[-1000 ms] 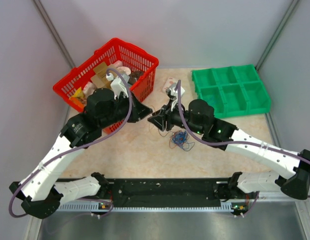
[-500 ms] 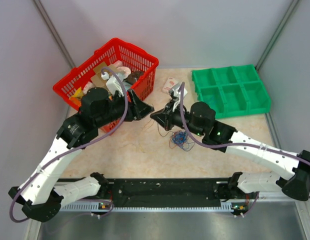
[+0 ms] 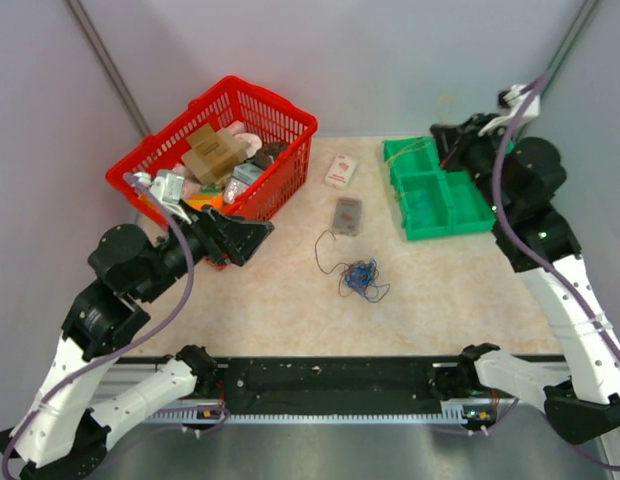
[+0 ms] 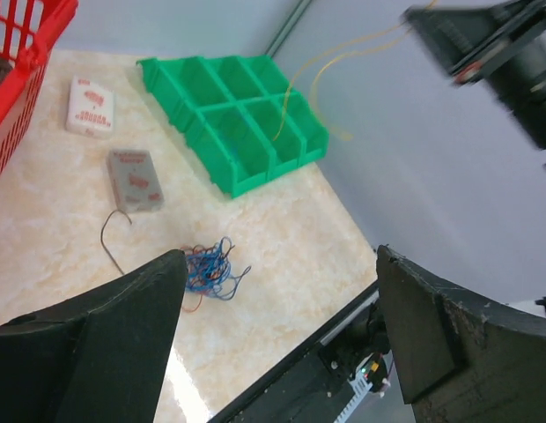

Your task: Untangle the cables

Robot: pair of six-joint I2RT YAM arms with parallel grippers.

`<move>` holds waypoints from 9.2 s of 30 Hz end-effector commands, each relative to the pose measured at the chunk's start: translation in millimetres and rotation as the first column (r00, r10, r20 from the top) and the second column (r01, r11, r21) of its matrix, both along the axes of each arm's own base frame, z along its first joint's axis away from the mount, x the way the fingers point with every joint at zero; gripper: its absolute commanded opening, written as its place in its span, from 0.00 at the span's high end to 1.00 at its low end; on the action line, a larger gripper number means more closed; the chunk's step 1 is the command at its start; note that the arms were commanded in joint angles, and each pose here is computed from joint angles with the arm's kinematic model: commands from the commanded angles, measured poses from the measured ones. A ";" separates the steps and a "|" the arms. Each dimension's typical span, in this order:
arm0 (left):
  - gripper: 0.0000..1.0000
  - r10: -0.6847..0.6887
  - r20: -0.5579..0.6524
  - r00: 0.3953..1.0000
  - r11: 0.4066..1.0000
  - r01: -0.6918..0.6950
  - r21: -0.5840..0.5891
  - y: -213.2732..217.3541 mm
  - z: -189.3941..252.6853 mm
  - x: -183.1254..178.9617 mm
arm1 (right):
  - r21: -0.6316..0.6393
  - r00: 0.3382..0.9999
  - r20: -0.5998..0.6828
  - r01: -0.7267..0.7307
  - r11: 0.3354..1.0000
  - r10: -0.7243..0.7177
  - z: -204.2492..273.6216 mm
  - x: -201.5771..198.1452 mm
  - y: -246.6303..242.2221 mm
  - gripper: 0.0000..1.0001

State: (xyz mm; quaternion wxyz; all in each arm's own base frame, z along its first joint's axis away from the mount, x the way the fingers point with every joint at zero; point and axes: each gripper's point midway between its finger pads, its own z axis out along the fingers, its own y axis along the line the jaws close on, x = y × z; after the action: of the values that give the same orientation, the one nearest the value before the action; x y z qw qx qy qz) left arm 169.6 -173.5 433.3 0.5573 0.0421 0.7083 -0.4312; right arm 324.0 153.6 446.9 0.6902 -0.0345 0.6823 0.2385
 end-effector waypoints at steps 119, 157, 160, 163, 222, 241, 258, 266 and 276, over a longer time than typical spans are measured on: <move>0.02 -0.414 -0.377 0.828 0.908 0.404 -0.110 -104.6 -145.9 -3.7 | -0.426 0.533 -0.634 0.363 0.828 -0.560 -267.2 132.2 -199.0 0.25; 0.02 -0.409 -0.382 0.828 0.910 0.402 -0.103 -101.8 -151.1 -6.7 | -0.334 0.732 -0.666 -0.119 0.935 -0.144 -342.7 73.7 -39.0 0.99; 0.02 -0.409 -0.383 0.828 0.910 0.401 -0.104 -101.8 -151.0 -6.8 | -0.347 0.733 -0.657 -0.090 0.934 -0.174 -335.3 73.1 -44.2 1.00; 0.02 -0.412 -0.379 0.829 0.909 0.403 -0.106 -102.0 -149.3 -6.8 | -0.342 0.744 -0.636 -0.035 0.939 -0.204 -315.1 72.4 -50.2 1.00; 0.02 -0.440 -0.394 0.807 0.893 0.437 -0.102 -109.1 -156.4 -6.9 | -0.350 0.586 -0.670 0.292 0.890 -0.456 -324.9 49.3 -126.6 0.39; 0.02 -0.444 -0.408 0.798 0.890 0.445 -0.099 -109.5 -161.9 -8.2 | -0.214 0.628 -0.665 0.359 0.909 -0.405 -288.2 118.8 -182.9 1.00; 0.02 -0.452 -0.435 0.779 0.884 0.458 -0.098 -113.4 -173.2 -7.3 | -0.255 0.565 -0.702 0.368 0.894 -0.433 -353.5 189.3 -216.3 1.00; 0.02 -0.457 -0.429 0.779 0.882 0.458 -0.107 -112.6 -174.2 -11.0 | -0.302 0.499 -0.748 0.330 0.894 -0.437 -359.7 188.4 -206.3 1.00; 0.02 -0.400 -0.421 0.814 0.901 0.434 -0.017 -116.1 -190.2 -3.1 | -0.362 0.416 -0.760 0.367 0.857 -0.500 -315.1 145.3 -211.8 0.39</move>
State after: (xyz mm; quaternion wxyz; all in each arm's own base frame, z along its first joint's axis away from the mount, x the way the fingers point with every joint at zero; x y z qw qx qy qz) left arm 157.4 -282.9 235.1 0.2428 0.1022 0.8102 -0.5237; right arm 484.6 -56.4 77.3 0.2926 0.2038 0.9343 0.0056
